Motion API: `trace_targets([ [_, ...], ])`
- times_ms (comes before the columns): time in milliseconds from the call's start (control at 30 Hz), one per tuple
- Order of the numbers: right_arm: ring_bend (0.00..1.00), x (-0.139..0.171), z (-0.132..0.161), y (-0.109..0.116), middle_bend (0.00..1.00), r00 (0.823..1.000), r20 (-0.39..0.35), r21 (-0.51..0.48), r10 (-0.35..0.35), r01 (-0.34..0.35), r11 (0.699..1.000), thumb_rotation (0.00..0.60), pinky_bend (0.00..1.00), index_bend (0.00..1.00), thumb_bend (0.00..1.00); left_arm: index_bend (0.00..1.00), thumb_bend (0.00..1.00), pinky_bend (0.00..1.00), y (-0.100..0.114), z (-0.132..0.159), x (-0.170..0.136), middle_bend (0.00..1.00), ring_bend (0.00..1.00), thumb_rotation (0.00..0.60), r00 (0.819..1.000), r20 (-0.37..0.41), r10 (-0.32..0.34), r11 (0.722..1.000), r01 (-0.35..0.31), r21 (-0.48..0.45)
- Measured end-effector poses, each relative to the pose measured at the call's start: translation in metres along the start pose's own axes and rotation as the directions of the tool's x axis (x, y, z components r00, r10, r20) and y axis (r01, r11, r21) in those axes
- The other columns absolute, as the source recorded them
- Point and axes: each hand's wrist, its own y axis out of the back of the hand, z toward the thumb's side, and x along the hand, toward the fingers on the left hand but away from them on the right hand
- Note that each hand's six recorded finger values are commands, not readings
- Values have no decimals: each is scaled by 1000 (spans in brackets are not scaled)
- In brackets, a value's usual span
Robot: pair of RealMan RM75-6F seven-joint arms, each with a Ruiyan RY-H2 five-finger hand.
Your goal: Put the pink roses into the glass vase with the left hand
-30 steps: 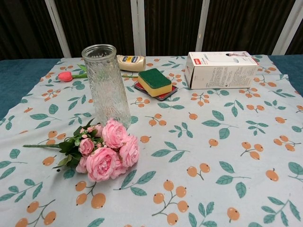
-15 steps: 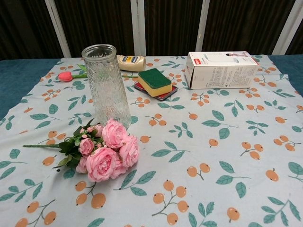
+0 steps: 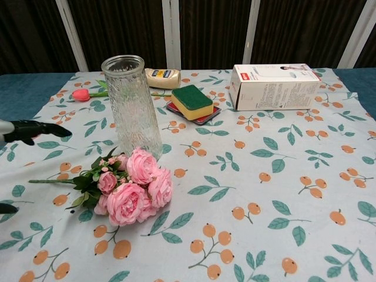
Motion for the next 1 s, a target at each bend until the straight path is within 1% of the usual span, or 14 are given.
trace_targets([
  [267,82,0,-3,4,0,1000,3,-12,-10,10,1000,600,1,0,70,23,0,176,-21,28,28,72,67,600,998,50,-36,999,35,19],
  [467,82,0,-4,6,0,1000,7,-18,-15,15,1000,600,0,0,70,24,0,177,-28,47,46,88,68,600,996,83,-32,999,29,40],
  [667,82,1,-6,8,0,1000,8,-25,-19,19,999,600,1,0,70,28,12,180,-33,62,57,105,68,600,994,109,-31,998,25,58],
  [800,82,1,-6,9,0,1000,7,-29,-22,23,999,600,1,0,70,50,59,213,-38,69,63,168,100,600,992,119,-37,998,29,64],
  [867,82,1,-6,9,0,1000,7,-30,-23,23,999,600,1,0,69,83,91,253,-40,73,65,211,137,600,991,126,-38,997,30,70],
  [1000,82,0,-7,10,0,1000,6,-36,-23,23,999,600,1,0,70,180,164,355,-41,78,66,307,233,600,990,137,-33,996,21,87],
])
